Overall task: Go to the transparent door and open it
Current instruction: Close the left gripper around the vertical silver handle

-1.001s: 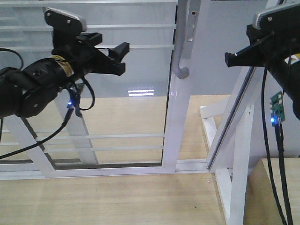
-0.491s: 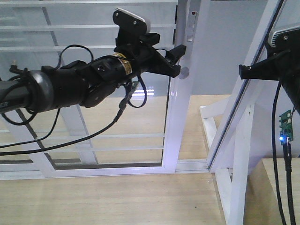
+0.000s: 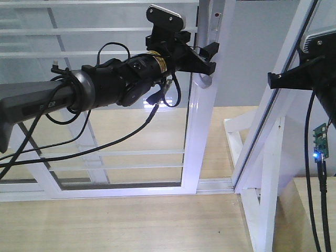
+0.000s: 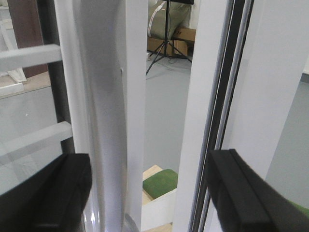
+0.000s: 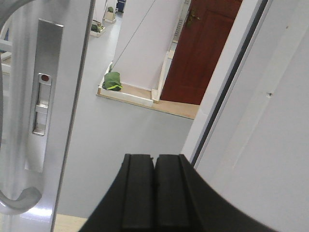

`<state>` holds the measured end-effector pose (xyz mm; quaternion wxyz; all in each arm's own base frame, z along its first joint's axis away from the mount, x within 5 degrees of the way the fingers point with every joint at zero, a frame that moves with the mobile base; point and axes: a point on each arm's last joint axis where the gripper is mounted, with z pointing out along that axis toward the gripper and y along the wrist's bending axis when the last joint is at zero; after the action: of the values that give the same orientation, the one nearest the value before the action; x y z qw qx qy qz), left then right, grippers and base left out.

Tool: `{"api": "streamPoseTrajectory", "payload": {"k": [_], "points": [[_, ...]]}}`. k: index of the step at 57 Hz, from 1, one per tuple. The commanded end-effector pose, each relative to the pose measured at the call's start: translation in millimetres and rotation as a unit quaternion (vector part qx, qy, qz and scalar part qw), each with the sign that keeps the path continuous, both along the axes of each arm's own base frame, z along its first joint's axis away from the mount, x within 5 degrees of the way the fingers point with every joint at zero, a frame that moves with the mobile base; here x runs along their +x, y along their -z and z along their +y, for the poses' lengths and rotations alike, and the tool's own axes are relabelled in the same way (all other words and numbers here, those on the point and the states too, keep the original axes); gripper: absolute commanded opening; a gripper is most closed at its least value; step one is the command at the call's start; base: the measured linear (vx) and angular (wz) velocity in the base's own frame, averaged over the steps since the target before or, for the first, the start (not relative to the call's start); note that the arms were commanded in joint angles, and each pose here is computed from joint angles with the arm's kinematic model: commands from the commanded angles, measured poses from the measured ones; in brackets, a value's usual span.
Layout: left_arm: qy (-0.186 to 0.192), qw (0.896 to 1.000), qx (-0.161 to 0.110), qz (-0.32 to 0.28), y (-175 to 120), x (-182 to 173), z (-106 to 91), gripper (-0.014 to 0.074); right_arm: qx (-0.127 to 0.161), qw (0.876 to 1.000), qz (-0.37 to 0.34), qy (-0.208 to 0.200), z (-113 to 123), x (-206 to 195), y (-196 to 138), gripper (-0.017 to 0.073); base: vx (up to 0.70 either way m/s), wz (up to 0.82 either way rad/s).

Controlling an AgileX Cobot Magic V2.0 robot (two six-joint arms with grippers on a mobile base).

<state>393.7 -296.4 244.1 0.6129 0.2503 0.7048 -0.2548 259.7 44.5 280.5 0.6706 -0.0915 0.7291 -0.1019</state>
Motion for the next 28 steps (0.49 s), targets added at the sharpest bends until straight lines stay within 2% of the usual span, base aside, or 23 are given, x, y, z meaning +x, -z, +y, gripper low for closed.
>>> {"api": "streamPoseTrajectory", "payload": {"k": [1,15,28], "points": [[0.006,0.997,-0.057,-0.055,-43.7,-2.4,-1.8,0.0593,-0.008,0.998,-0.065,0.015,-4.2,-1.4,-23.1,-0.0002,0.00,0.00],[0.004,0.996,-0.059,-0.060,-44.9,6.2,-7.6,0.0593,-0.008,0.998,-0.065,0.015,-4.2,-1.4,-23.0,-0.0002,0.00,0.00],[-0.004,0.997,-0.050,-0.053,-44.7,16.4,-12.6,0.0593,-0.010,0.998,-0.063,0.014,-4.0,-1.4,-22.7,-0.0002,0.00,0.00]]}}
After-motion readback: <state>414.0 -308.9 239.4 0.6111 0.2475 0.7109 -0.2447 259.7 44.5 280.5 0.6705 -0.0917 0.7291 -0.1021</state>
